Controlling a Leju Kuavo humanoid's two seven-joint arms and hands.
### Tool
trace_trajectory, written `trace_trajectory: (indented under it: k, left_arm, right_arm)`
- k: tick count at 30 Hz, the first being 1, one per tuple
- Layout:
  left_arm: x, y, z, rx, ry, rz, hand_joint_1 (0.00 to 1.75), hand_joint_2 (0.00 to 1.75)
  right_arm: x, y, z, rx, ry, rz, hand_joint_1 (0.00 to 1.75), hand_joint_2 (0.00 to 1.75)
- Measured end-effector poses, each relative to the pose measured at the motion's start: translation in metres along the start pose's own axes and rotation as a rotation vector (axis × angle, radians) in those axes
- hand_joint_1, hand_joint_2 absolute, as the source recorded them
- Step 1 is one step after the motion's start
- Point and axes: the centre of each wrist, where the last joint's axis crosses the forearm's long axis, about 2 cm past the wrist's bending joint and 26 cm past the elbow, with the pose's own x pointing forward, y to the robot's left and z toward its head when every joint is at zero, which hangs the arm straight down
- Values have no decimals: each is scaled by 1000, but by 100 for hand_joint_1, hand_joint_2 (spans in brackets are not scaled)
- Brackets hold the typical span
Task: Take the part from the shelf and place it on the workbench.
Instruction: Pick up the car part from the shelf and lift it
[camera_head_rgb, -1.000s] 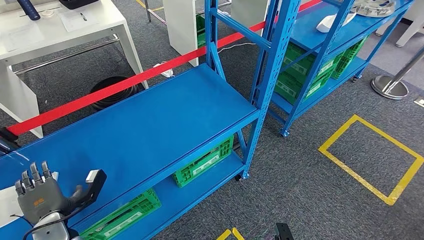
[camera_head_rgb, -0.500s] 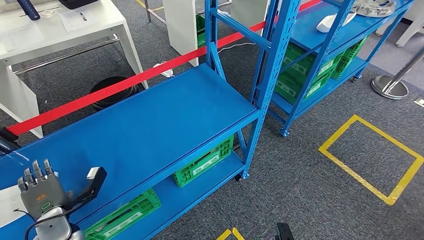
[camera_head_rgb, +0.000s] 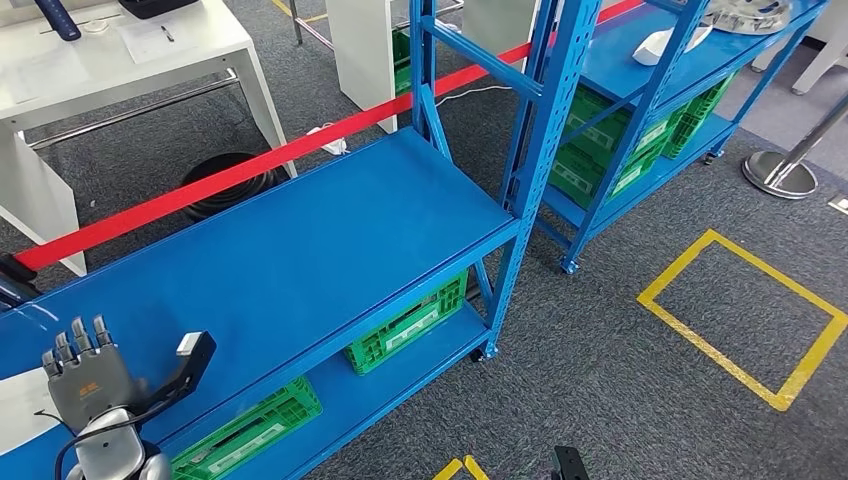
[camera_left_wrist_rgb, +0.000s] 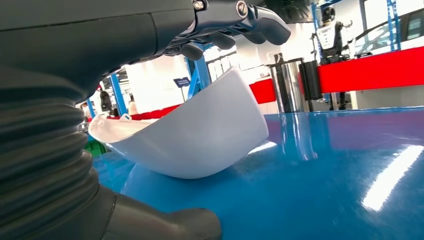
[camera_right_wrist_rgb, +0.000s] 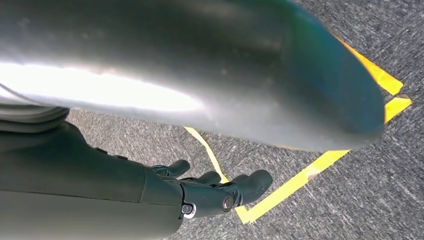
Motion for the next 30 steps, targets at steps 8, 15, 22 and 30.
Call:
trace_trajectory:
  k: [8,15,22,30]
  left_arm:
    - [-2,-3,-12,-16,53,-9,0,175]
    - [-4,-5,-15,-25,90,-23,0,175]
    - [-7,-6,-17,-28,95,-34,0,175]
    - [-8,-6,-17,-36,99,-40,28,175]
  right_arm:
    - [1,0,0,2,-5,6,0,0]
    - [2,0,0,5,-10,10,0,0]
    - [2,1,0,5,-10,9,0,0]
    - [2,1,0,6,-11,11,0,0]
